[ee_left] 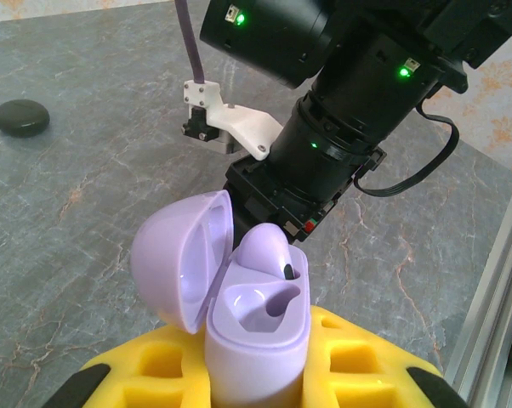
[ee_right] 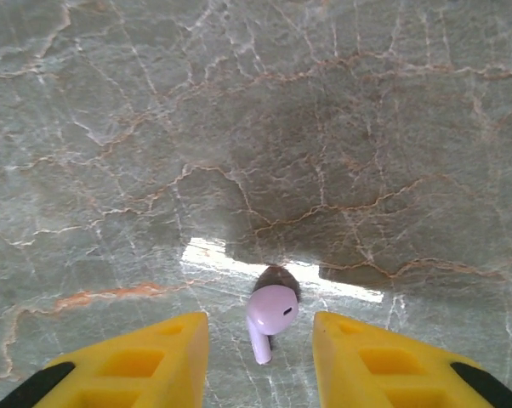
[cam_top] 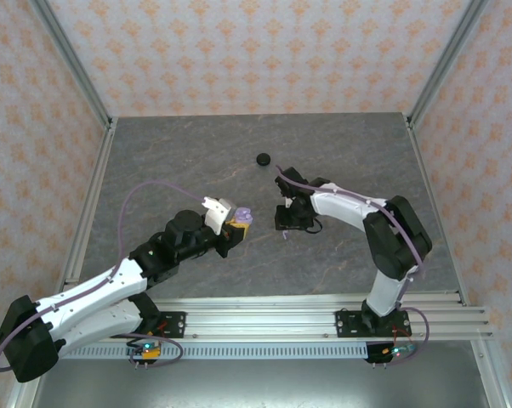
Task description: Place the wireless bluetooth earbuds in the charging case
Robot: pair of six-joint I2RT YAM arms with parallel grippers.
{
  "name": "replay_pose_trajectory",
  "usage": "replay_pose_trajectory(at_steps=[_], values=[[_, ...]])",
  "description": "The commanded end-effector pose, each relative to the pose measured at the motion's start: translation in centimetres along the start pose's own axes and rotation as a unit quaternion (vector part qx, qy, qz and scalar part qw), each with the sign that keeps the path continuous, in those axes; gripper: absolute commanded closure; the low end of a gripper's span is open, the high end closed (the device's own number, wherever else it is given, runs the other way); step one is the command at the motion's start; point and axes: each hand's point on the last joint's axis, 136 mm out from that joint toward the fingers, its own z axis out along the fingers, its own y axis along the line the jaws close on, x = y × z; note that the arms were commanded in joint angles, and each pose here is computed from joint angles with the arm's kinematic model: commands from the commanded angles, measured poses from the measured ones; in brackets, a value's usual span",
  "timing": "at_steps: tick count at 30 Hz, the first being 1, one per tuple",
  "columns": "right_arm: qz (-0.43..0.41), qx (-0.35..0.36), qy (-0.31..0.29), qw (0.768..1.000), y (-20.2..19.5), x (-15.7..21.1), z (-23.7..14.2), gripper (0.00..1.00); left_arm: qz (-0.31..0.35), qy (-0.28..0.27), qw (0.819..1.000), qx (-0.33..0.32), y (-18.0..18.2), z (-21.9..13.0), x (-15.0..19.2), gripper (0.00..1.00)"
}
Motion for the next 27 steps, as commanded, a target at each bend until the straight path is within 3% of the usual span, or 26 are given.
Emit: replay_pose_trajectory(at_steps=[1, 27], values=[[0.001, 0.027, 0.015, 1.000, -0.5, 0.3, -0.1, 0.62, 0.002, -0.008, 1.000, -0.009, 0.2, -0.4, -0.2, 0.95], [-0.017, 0.066, 0.048, 0.996, -0.5, 0.5, 1.8, 0.64, 0.003, -0.009, 1.000, -0.011, 0.2, -0.5, -0.2, 0.95]])
